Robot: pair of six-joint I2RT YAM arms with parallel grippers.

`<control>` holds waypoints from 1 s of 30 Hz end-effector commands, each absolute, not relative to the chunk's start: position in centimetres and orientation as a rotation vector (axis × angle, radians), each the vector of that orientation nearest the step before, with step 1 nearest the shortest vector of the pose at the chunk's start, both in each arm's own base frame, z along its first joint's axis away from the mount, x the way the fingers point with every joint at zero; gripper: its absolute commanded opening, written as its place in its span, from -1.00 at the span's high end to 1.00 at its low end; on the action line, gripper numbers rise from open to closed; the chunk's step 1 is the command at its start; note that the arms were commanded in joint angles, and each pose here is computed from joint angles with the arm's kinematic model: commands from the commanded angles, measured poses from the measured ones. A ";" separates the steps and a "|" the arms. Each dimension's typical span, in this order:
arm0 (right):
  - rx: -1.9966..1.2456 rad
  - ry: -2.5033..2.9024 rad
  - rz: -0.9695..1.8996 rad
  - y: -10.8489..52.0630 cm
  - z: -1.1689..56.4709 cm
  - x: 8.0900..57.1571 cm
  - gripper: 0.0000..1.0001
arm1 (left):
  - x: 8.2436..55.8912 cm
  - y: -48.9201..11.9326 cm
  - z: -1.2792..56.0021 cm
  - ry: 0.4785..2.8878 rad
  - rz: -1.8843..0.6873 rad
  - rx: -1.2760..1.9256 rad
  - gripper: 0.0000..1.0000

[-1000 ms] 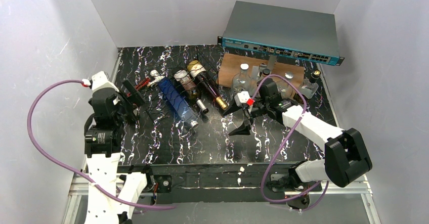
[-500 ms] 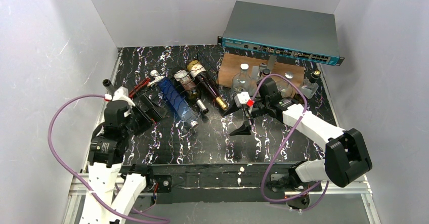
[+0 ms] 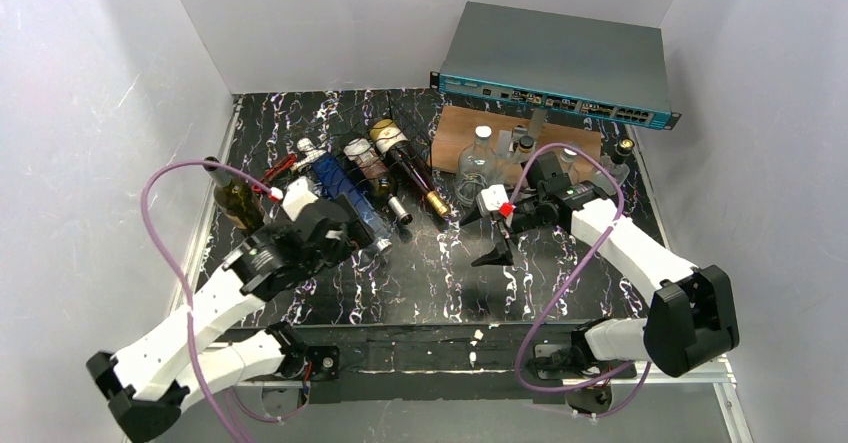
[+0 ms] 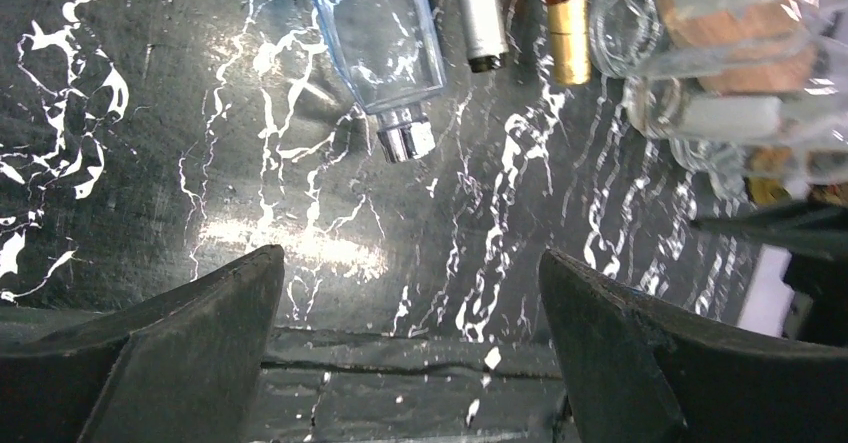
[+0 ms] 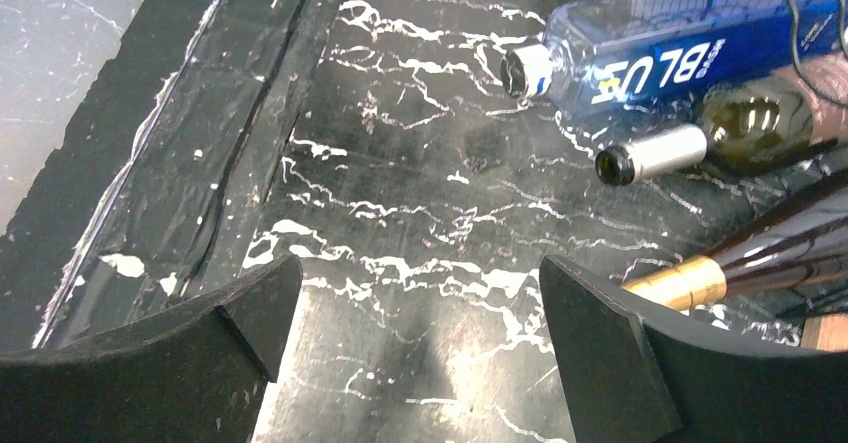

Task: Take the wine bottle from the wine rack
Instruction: Pick up the wine bottle from the wine rack.

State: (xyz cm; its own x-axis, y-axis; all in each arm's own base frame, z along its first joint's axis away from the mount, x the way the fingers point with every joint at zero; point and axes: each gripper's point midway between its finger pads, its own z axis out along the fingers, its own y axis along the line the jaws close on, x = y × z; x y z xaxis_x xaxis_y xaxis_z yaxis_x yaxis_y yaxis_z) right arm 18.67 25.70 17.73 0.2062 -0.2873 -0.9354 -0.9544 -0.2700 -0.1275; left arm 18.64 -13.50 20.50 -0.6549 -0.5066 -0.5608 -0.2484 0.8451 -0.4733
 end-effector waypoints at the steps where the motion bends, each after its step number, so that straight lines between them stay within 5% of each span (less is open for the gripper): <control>1: -1.749 1.160 1.028 24.2 18.5 18.4 -0.97 | 21.2 -13.0 20.7 2.149 -0.293 -0.759 -0.97; 16: -1.730 1.261 1.052 22.1 16.4 18.2 -0.97 | 26.4 -15.4 17.5 2.021 -0.183 -0.778 -0.91; 30: -1.732 1.318 1.056 21.7 14.4 18.8 -0.97 | 28.4 -16.0 12.0 2.216 -0.206 -0.680 -0.93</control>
